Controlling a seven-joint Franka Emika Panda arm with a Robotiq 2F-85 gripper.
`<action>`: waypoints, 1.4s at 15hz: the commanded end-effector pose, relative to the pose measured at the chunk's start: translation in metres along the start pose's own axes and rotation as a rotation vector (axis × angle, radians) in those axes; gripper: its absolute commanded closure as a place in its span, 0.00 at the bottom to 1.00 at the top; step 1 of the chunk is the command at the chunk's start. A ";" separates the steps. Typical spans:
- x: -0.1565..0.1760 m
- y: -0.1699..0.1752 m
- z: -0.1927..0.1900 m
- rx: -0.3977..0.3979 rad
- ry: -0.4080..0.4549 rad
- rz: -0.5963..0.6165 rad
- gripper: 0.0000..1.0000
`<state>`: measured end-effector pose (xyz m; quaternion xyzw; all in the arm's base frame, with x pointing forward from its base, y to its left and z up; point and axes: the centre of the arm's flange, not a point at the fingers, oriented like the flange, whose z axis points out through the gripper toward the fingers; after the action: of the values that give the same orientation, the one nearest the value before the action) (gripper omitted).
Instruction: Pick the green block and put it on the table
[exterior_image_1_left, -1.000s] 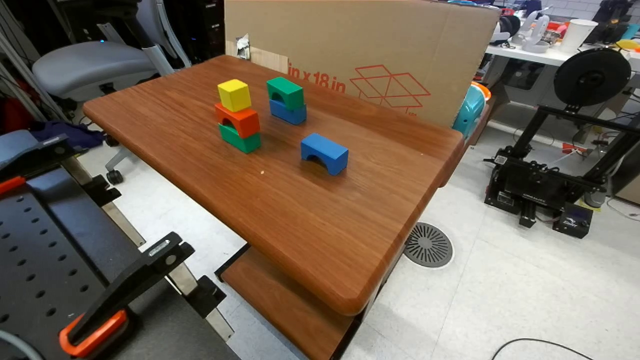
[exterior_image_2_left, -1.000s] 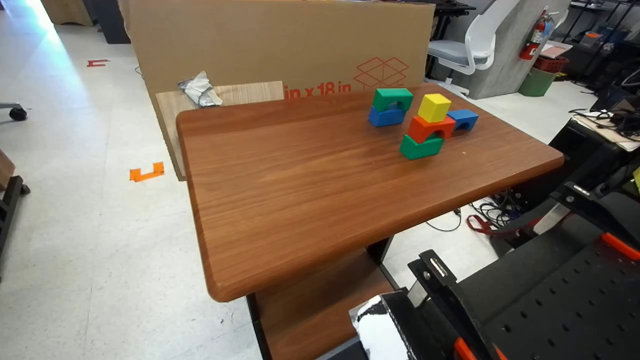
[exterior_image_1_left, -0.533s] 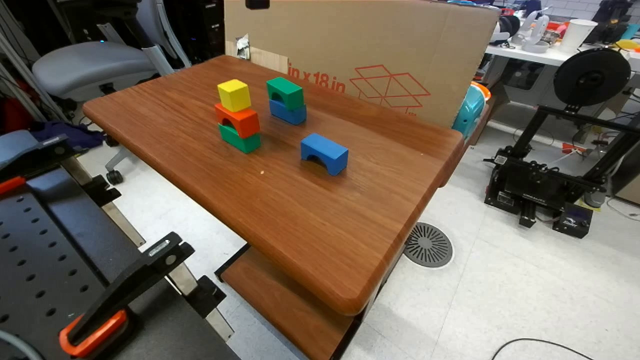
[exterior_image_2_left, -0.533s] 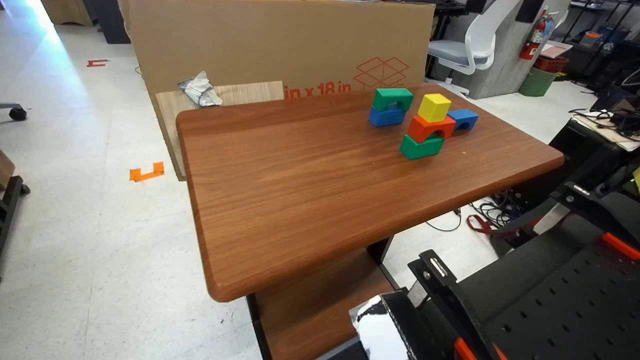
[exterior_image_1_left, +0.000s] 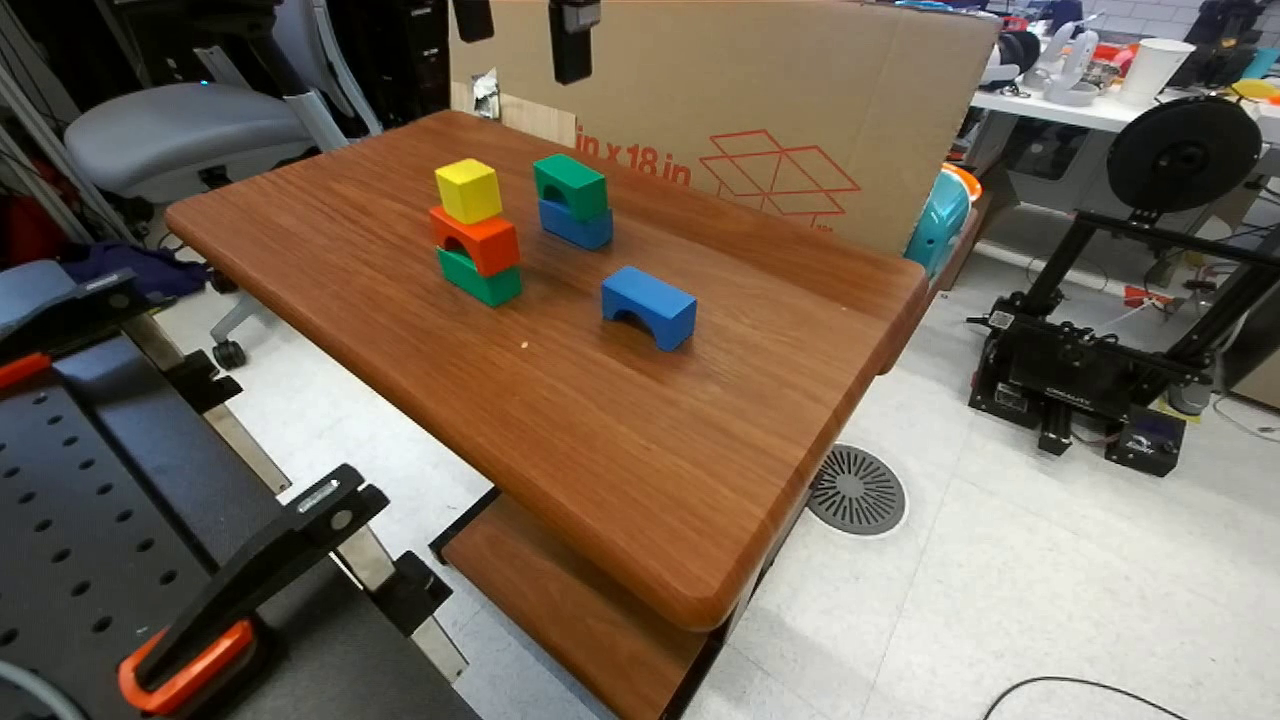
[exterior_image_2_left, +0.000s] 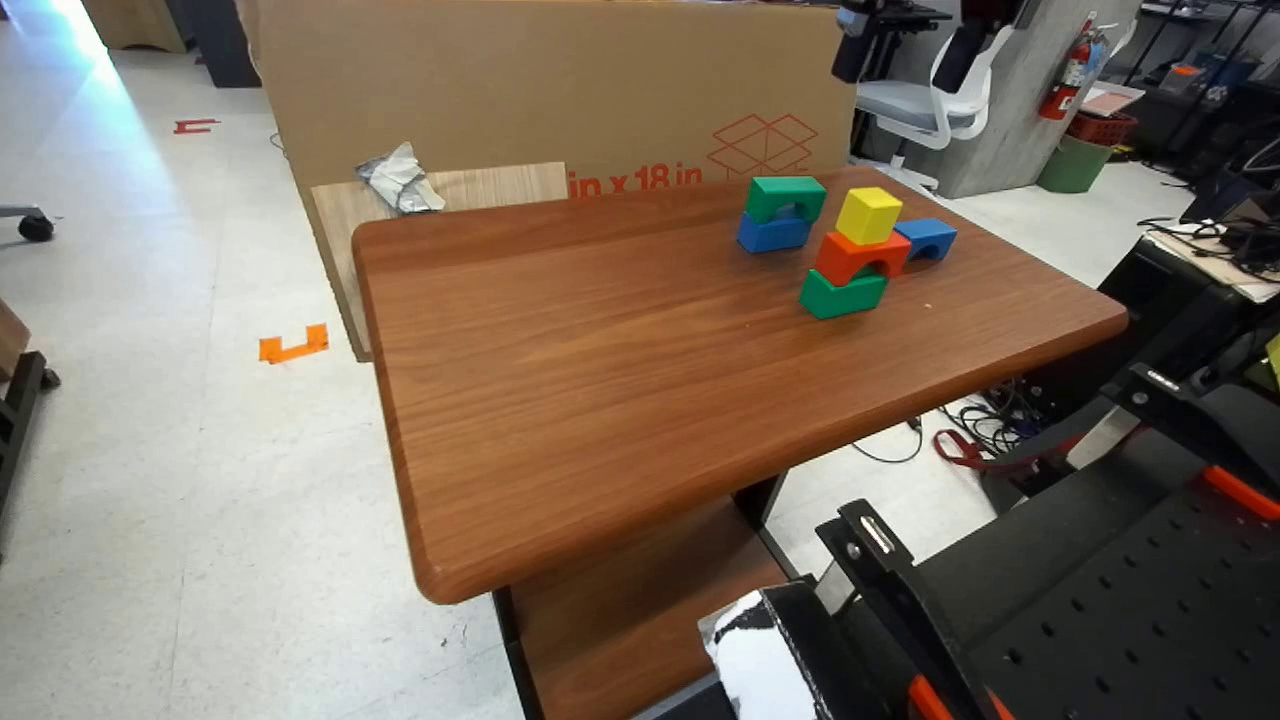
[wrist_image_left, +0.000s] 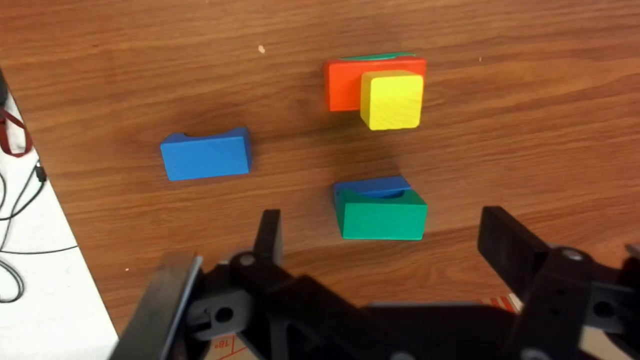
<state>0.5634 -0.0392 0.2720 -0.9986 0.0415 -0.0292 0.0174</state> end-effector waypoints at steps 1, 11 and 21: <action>0.017 -0.009 0.016 -0.016 0.027 0.013 0.00; 0.045 -0.034 0.056 -0.055 -0.003 0.016 0.00; 0.059 -0.037 0.091 -0.099 -0.054 0.057 0.00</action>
<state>0.6176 -0.0048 0.1938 -0.9978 0.0627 -0.0135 -0.0160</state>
